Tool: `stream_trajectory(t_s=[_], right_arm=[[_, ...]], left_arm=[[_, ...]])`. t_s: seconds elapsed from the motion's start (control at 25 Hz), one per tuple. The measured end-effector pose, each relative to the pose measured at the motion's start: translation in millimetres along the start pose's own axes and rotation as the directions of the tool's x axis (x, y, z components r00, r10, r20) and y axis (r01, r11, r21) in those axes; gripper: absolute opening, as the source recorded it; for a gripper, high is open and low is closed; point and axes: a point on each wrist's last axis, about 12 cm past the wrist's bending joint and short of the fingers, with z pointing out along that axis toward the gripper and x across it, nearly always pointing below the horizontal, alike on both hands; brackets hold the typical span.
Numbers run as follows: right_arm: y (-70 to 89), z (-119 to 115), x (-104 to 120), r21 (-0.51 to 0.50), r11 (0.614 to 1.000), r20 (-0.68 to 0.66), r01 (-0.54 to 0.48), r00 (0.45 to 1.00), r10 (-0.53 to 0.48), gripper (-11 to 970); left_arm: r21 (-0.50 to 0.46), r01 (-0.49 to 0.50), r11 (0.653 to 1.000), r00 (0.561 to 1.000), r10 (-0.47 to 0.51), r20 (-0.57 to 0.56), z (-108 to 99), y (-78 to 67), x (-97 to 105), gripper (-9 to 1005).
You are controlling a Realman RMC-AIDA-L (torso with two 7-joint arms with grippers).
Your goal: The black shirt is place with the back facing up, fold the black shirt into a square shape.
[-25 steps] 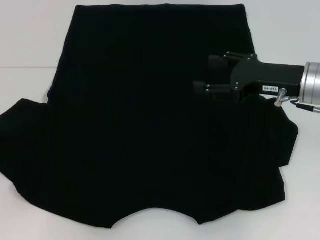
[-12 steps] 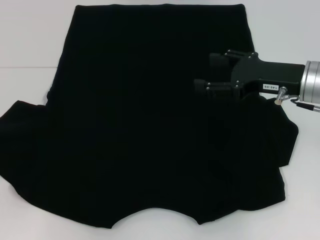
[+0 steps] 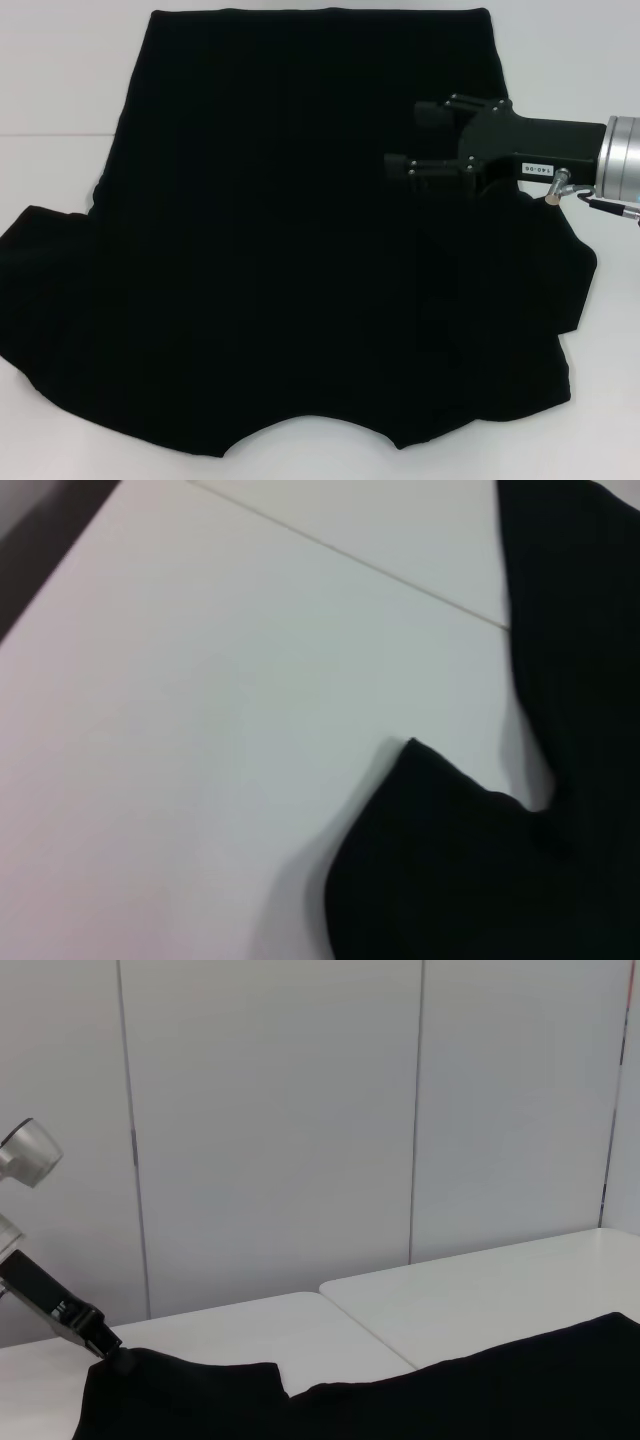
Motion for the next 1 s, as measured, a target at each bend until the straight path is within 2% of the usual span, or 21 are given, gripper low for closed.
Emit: stream_trajectory(t_s=[0.68, 0.84, 1.0], right_arm=[[0.9, -1.6, 3.9, 0.003, 1.000, -0.002, -0.010, 1.000, 0.010, 901], [2.1, -2.0, 5.4, 0.000, 1.000, -0.002, -0.011, 1.000, 0.011, 901], [2.1, -2.2, 5.8, 0.002, 1.000, -0.002, -0.008, 1.000, 0.008, 901]], left_arm=[[0.131, -0.016, 0.991, 0.999, 0.012, 0.031, 10.0, -23.2, -10.7, 46], [0.164, -0.034, 0.986, 0.999, 0.030, 0.027, 18.6, -33.8, -13.5, 48], [0.232, -0.074, 0.970, 0.997, 0.070, 0.027, 33.1, -55.1, -16.0, 50]])
